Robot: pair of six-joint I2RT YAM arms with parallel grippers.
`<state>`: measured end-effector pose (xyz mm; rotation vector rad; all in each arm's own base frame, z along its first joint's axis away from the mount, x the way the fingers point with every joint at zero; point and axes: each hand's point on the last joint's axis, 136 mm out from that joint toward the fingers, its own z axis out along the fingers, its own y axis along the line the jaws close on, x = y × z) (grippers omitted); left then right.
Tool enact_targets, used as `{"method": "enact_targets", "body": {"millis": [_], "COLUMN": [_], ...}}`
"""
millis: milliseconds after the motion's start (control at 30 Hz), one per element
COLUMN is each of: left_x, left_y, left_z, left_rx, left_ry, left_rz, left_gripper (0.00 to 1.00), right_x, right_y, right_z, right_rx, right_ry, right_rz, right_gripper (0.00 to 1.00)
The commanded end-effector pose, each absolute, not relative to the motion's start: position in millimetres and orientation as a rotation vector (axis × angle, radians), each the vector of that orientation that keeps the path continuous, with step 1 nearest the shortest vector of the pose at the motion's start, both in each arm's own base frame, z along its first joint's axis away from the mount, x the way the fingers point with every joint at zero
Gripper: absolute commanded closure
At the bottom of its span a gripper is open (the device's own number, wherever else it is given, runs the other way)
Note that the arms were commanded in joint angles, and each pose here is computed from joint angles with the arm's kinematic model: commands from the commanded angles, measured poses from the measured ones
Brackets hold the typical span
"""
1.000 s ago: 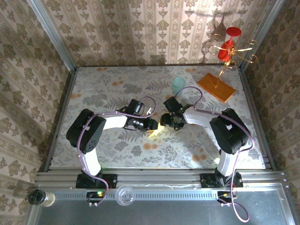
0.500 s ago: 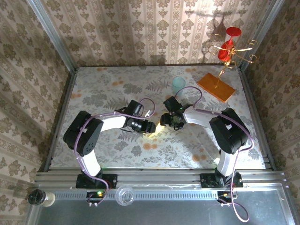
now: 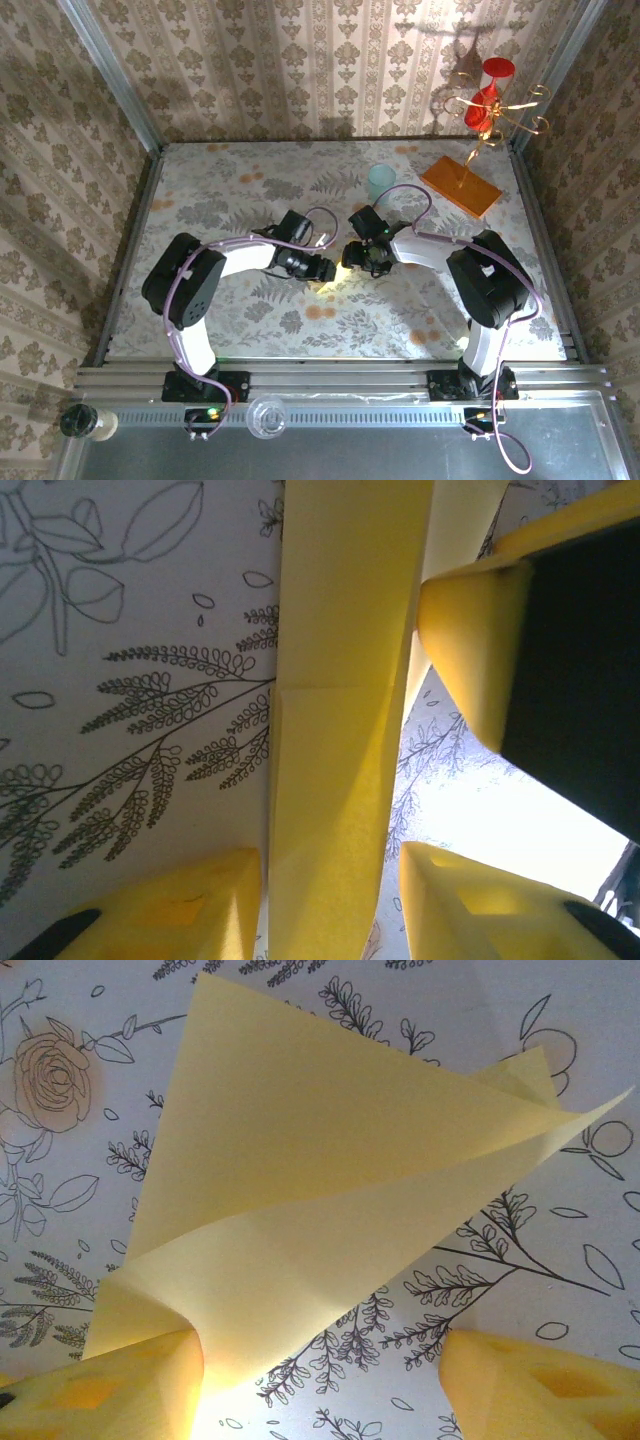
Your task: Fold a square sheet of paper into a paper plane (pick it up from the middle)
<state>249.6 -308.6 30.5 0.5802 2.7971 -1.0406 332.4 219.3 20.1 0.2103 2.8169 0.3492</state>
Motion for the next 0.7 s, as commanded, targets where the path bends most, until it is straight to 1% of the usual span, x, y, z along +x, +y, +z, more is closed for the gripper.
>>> {"method": "enact_targets", "body": {"millis": [0, 467, 667], "left_x": [249, 243, 239], "left_y": [-309, -300, -295], "left_z": [25, 2, -7], "left_rx": [0.618, 0.596, 0.595], "left_ry": [2.825, 2.901, 2.93], "left_rz": [-0.987, -0.931, -0.897], "left_gripper": [0.58, 0.7, 0.73], "right_x": [319, 320, 322], "right_y": [206, 207, 212], "right_z": [-14, -15, -12], "right_rx": [0.233, 0.232, 0.227], "right_ry": [2.902, 2.906, 2.899], "right_rz": [0.24, 0.243, 0.283], "right_gripper": [0.32, 0.33, 0.32]}}
